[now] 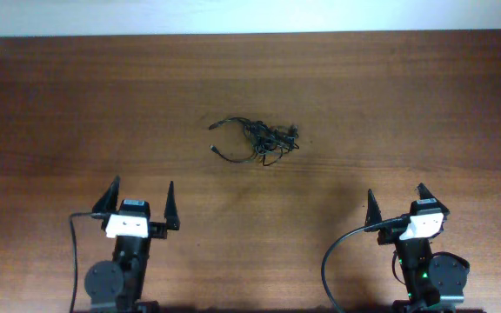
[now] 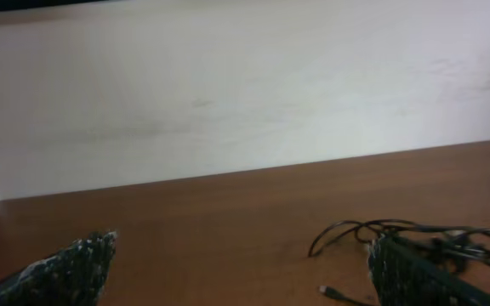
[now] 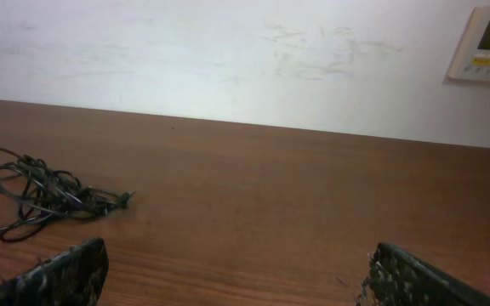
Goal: Untangle cables
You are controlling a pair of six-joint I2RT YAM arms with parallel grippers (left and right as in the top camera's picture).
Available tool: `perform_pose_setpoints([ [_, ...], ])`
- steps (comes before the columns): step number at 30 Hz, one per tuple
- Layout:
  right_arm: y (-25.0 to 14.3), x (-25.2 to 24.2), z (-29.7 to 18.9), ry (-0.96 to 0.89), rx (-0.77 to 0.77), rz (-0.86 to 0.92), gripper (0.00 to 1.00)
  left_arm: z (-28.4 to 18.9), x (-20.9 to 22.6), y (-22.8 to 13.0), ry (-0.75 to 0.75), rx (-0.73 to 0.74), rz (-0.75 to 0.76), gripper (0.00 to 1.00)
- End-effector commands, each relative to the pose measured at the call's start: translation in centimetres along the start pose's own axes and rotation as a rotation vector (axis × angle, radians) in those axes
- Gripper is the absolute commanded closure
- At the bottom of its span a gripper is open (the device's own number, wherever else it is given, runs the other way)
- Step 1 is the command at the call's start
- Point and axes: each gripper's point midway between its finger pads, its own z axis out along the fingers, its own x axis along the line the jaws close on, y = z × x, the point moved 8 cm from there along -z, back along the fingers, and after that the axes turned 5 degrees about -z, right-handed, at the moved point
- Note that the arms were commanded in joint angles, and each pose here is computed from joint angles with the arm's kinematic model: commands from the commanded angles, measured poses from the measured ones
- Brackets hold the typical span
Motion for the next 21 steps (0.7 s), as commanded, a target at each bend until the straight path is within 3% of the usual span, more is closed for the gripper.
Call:
perform_pose_setpoints([
  [1, -0.2, -0.1, 0.0, -0.009, 0.001, 0.007, 0.01, 1.0, -0.4, 2.7, -0.059, 0.019, -0.005, 0.01],
  [17, -0.2, -0.1, 0.0, -0.009, 0.002, 0.007, 0.01, 13.5, 0.1, 12.2, -0.253, 0.503, -0.144, 0.01],
  [21, -0.2, -0.1, 0.0, -0.009, 0.002, 0.007, 0.01, 15.0, 0.4, 13.6, -0.274, 0.632, -0.114, 0.01],
])
